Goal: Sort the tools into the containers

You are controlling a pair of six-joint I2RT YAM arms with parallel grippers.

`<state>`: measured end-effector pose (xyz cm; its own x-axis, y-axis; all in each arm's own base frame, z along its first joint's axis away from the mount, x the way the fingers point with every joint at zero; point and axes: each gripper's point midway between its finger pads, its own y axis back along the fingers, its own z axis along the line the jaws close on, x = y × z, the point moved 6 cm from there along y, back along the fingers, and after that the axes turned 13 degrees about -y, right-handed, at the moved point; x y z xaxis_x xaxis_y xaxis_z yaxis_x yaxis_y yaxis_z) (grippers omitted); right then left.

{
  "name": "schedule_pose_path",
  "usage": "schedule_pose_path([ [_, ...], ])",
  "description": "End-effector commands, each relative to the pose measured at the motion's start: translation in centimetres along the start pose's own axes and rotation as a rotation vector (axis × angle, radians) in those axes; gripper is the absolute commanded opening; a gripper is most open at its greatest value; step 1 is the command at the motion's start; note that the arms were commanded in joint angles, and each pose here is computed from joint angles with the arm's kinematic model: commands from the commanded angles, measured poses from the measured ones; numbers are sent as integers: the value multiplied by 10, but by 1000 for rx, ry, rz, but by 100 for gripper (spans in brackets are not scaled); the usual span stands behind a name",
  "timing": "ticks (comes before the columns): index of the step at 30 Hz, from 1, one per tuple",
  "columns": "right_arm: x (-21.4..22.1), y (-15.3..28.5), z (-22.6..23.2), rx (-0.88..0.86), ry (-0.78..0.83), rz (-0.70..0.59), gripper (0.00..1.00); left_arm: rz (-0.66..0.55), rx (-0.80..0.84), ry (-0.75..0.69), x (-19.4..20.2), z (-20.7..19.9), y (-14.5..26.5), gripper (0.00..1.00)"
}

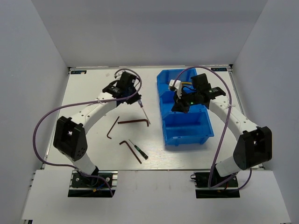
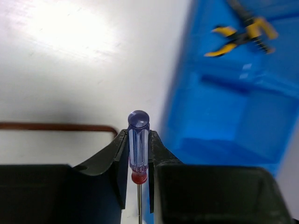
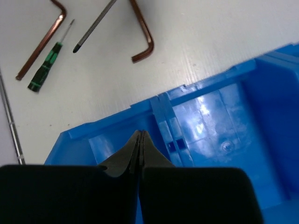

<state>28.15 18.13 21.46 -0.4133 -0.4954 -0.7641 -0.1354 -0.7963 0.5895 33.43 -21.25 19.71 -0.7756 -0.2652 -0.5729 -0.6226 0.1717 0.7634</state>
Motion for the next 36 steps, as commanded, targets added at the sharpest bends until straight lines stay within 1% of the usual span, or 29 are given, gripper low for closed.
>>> schedule_pose_path([
  [1, -6, 14, -8, 146, -24, -61, 0, -77, 109, 71, -28, -26, 7, 0],
  [2, -2, 19, -17, 252, -46, -52, 0, -98, 129, 94, -34, -32, 7, 0],
  [3, -10, 26, -30, 369, -70, -108, 0, -134, 165, 140, -42, -41, 3, 0],
  [4, -8, 32, -37, 457, -79, -105, 0, -165, 181, 169, -51, -47, 2, 0],
  [5, 0, 34, -40, 498, -99, -105, 0, -175, 181, 191, -54, -51, -9, 0],
  [6, -2, 43, -48, 585, -116, -135, 0, -198, 219, 205, -59, -63, -13, 0],
  [7, -2, 49, -48, 610, -135, -154, 0, -227, 235, 252, -71, -72, -14, 0],
  [8, 8, 49, -51, 633, -161, -147, 0, -217, 221, 267, -66, -78, -31, 0],
  [9, 6, 55, -48, 651, -161, -174, 0, -235, 247, 300, -73, -85, -34, 0],
  [10, 11, 56, -48, 657, -175, -173, 0, -262, 264, 353, -80, -94, -35, 0],
  [12, 17, 60, -43, 662, -181, -189, 0, -303, 302, 394, -90, -109, -43, 0],
  [13, 19, 62, -43, 668, -186, -196, 0, -305, 315, 427, -94, -114, -46, 0],
  [15, 27, 64, -39, 673, -198, -198, 0, -311, 324, 438, -97, -124, -53, 0],
  [16, 27, 68, -40, 683, -200, -211, 0, -334, 342, 456, -108, -131, -50, 0],
  [17, 27, 71, -39, 692, -203, -225, 0, -307, 337, 443, -99, -137, -64, 0],
  [18, 33, 69, -40, 691, -213, -217, 0, -309, 355, 444, -103, -142, -65, 0],
  [21, 35, 72, -37, 688, -226, -233, 0, -290, 378, 440, -95, -157, -78, 0],
  [23, 35, 75, -39, 693, -230, -242, 0, -260, 391, 420, -83, -169, -81, 0],
  [24, 37, 74, -41, 692, -236, -236, 0, -255, 409, 419, -84, -172, -78, 0],
  [28, 37, 78, -42, 695, -242, -247, 0, -195, 391, 363, -52, -177, -85, 0],
  [29, 39, 77, -43, 693, -246, -242, 0, -202, 413, 360, -52, -182, -73, 0],
  [30, 39, 77, -43, 687, -247, -245, 0, -192, 397, 347, -46, -177, -76, 0],
  [36, 38, 75, -44, 664, -264, -249, 0, -160, 405, 251, -24, -188, -66, 0],
])
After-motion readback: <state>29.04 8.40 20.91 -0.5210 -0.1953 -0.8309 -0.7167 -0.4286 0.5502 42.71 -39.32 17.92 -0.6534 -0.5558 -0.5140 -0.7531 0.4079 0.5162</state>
